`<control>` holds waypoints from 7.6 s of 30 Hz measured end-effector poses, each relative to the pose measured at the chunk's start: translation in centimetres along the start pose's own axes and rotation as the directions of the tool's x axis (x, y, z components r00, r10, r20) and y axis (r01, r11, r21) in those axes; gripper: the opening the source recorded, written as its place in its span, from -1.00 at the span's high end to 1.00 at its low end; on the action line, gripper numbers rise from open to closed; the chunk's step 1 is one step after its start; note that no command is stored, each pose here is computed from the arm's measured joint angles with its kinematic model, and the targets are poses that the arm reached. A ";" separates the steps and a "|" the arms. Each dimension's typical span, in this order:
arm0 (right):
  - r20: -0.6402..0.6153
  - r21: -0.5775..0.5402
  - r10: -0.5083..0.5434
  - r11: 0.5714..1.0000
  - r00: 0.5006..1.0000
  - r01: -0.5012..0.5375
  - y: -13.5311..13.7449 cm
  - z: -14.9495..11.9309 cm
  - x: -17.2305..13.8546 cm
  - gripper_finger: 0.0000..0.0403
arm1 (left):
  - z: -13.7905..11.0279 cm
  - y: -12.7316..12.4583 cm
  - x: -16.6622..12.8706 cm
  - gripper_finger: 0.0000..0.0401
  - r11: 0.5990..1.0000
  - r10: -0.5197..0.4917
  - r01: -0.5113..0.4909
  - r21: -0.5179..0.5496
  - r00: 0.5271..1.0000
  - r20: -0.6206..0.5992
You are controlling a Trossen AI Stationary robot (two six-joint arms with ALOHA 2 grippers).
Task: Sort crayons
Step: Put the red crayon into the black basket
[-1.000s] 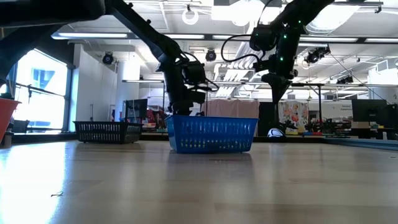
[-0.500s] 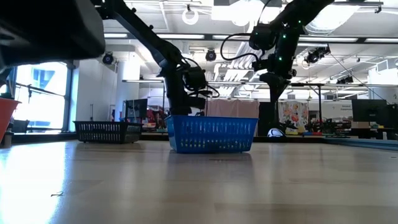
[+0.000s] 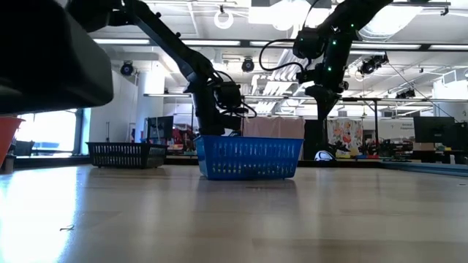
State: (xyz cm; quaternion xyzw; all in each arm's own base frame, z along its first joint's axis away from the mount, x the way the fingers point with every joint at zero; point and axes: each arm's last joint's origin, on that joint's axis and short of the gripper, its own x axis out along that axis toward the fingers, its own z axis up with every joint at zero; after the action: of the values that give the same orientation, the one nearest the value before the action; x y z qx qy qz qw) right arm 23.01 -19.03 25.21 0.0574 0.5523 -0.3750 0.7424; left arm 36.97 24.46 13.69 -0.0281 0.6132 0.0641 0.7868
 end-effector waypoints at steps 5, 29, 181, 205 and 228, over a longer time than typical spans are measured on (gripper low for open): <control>0.000 0.000 0.000 1.000 1.000 0.000 0.0 0.0 0.0 0.92 | -0.2 -0.1 0.0 0.60 1.000 -0.010 0.010 -0.002 1.000 -0.020; 0.002 0.000 0.004 1.000 1.000 -0.004 0.0 0.0 0.0 0.92 | -1.3 -2.8 -6.8 1.00 0.988 -0.121 0.111 -0.111 0.989 -0.089; 0.102 0.056 -0.096 0.994 0.990 0.090 -0.6 1.1 0.0 0.92 | 1.4 1.3 -0.2 1.00 0.956 -0.138 0.099 -0.277 0.983 -0.122; 0.106 0.058 -0.095 0.994 0.990 0.090 -0.6 1.1 0.0 0.92 | -1.8 -2.1 -15.0 1.00 0.941 -0.051 -0.064 -0.332 0.944 -0.327; 0.107 0.058 -0.095 0.994 0.990 0.090 -0.6 1.2 0.0 0.92 | -13.1 -5.1 -11.2 1.00 0.790 0.022 -0.154 -0.593 0.974 -0.224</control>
State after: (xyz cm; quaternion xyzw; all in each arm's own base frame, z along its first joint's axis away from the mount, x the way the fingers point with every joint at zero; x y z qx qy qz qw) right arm 23.54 -20.03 25.85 0.0307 0.5028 -0.4260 0.7515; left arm 22.40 17.06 21.11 -0.2564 0.6387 0.2907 0.6646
